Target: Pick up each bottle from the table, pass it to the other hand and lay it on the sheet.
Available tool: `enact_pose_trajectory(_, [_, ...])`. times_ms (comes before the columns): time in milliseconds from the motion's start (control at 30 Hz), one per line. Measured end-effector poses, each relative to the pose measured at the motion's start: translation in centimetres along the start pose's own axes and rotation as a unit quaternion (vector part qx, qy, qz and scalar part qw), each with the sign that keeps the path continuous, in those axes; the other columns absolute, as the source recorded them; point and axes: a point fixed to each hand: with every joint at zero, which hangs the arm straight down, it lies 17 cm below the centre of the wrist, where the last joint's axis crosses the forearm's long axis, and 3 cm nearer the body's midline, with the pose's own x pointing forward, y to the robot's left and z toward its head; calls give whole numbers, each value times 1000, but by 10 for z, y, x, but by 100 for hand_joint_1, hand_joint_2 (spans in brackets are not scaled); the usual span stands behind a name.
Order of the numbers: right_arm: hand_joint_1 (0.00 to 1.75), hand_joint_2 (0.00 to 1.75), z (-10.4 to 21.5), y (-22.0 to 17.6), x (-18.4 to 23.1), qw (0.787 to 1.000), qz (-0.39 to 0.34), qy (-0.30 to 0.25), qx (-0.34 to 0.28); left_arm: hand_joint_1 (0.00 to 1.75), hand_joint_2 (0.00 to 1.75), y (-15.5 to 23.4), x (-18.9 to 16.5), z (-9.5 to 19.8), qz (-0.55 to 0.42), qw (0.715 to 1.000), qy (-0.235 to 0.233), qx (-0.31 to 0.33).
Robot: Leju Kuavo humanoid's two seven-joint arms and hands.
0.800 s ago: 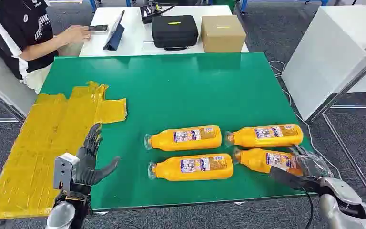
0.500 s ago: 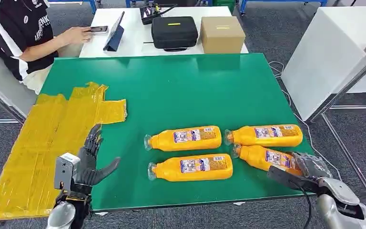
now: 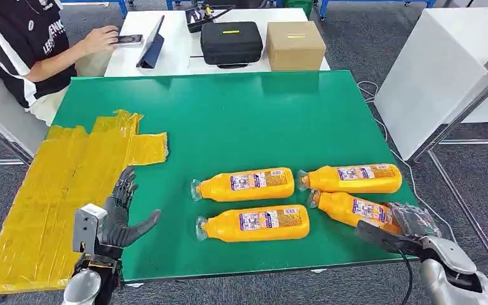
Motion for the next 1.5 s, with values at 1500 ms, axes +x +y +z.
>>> enact_pose_trajectory(1500, [175, 175, 61, -127, 189, 886, -263, -281, -259, 0, 175, -14, -17, 12, 9, 999, 22, -33])
